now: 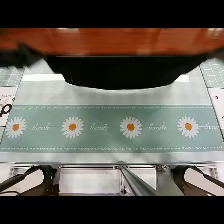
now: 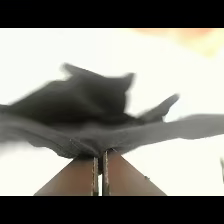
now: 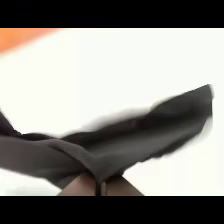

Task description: Fold the shirts.

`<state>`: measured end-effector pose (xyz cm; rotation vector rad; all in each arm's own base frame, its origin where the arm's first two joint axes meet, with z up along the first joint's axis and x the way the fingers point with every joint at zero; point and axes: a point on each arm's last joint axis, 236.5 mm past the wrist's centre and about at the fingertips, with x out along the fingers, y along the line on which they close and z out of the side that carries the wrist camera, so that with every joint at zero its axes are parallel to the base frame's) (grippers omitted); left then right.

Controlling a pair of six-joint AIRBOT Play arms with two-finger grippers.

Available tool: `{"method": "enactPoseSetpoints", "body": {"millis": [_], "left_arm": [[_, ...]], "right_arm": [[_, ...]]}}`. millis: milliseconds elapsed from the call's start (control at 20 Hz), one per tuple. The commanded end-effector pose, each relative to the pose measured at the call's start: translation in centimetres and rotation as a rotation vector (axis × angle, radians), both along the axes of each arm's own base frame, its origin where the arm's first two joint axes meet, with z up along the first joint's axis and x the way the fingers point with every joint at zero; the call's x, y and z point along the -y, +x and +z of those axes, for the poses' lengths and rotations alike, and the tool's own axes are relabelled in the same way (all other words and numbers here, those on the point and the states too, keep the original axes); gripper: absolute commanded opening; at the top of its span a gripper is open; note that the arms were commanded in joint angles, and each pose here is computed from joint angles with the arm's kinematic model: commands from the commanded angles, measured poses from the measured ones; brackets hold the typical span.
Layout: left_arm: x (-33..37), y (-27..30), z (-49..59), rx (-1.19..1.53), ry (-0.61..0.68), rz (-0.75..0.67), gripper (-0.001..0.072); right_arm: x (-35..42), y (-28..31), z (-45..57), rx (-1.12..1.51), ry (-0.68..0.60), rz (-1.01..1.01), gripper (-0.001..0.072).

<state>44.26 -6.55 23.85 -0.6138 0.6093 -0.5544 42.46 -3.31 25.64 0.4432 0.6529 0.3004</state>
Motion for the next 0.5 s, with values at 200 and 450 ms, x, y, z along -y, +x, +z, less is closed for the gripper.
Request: {"method": "enactPoseSetpoints", "body": {"millis": [200,450], "left_arm": [[2.9,-12.0,26.4,0.690,0.130,0.067,0.0020],[1.8,-23.3,29.3,0.790,0.358,0.293,0.0020]], "right_arm": [[-4.4,-10.7,23.0,0.554,-0.275,-0.078,0.0023],[-6.1,-18.8,24.3,0.582,-0.420,-0.154,0.0023]]}}
